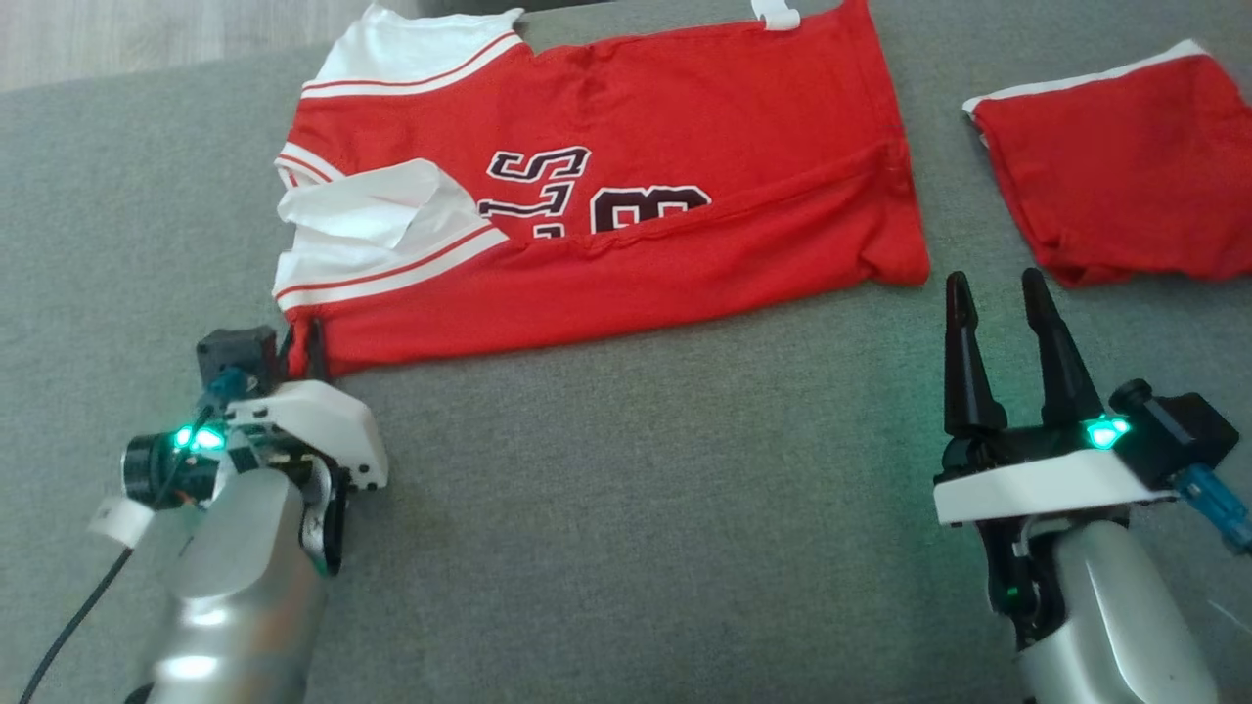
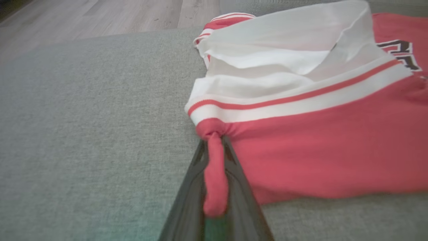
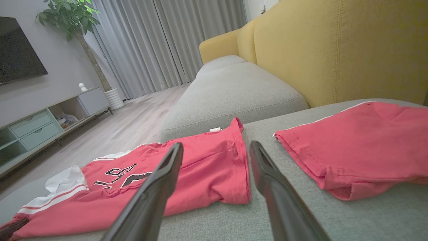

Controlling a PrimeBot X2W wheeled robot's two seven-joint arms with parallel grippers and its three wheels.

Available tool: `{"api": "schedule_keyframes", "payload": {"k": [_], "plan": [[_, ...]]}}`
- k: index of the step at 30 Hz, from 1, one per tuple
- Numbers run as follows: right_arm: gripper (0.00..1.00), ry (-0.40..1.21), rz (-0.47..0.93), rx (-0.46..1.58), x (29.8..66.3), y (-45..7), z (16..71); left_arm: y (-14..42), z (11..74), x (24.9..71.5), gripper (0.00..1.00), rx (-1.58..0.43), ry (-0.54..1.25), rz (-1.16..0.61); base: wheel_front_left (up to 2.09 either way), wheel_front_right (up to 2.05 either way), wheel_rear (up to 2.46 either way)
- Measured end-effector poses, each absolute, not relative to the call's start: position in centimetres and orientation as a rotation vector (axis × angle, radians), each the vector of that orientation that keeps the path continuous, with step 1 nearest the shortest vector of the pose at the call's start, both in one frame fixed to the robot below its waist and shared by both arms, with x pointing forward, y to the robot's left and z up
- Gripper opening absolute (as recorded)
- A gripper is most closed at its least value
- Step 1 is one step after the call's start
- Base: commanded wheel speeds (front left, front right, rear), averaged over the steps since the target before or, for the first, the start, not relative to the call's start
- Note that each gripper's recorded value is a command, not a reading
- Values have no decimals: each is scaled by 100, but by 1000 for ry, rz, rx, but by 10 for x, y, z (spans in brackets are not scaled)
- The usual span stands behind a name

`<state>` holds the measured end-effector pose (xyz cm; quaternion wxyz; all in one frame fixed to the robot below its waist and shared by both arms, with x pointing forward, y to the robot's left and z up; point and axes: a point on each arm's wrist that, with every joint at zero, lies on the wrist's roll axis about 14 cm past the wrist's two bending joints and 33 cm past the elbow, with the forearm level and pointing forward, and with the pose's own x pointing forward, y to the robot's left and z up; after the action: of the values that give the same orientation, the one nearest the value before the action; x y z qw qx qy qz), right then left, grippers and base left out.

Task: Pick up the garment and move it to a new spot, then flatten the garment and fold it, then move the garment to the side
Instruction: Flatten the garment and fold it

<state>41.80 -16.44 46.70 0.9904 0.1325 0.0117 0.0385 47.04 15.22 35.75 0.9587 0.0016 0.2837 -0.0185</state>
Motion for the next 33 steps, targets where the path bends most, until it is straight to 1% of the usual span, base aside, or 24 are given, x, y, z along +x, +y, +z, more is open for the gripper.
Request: {"api": "schedule_keyframes", "payload": {"k": [4, 8, 16, 22, 29, 30, 31, 33], "plan": [[100, 47, 80, 255, 417, -163, 460, 150, 369, 473, 0, -7, 505, -57, 0, 0, 0], [100, 120, 84, 219, 419, -162, 441, 142, 400, 481, 0, -32, 350, -77, 0, 0, 0], [100, 319, 70, 162, 448, -166, 412, 131, 443, 485, 0, -48, 188, -129, 0, 0, 0], [100, 449, 44, 140, 460, -172, 385, 128, 448, 483, 0, -25, 165, -156, 0, 0, 0], [100, 543, 73, 81, 472, -162, 366, 129, 441, 480, 0, -20, 172, -165, 0, 0, 0], [44, 554, 79, 68, 474, -161, 365, 130, 440, 480, 0, -20, 174, -163, 0, 0, 0], [0, 557, 87, 44, 476, -161, 365, 131, 440, 480, 0, -19, 176, -161, 0, 0, 0], [0, 559, 101, -2, 479, -160, 367, 132, 439, 479, 0, -13, 177, -161, 0, 0, 0]]}}
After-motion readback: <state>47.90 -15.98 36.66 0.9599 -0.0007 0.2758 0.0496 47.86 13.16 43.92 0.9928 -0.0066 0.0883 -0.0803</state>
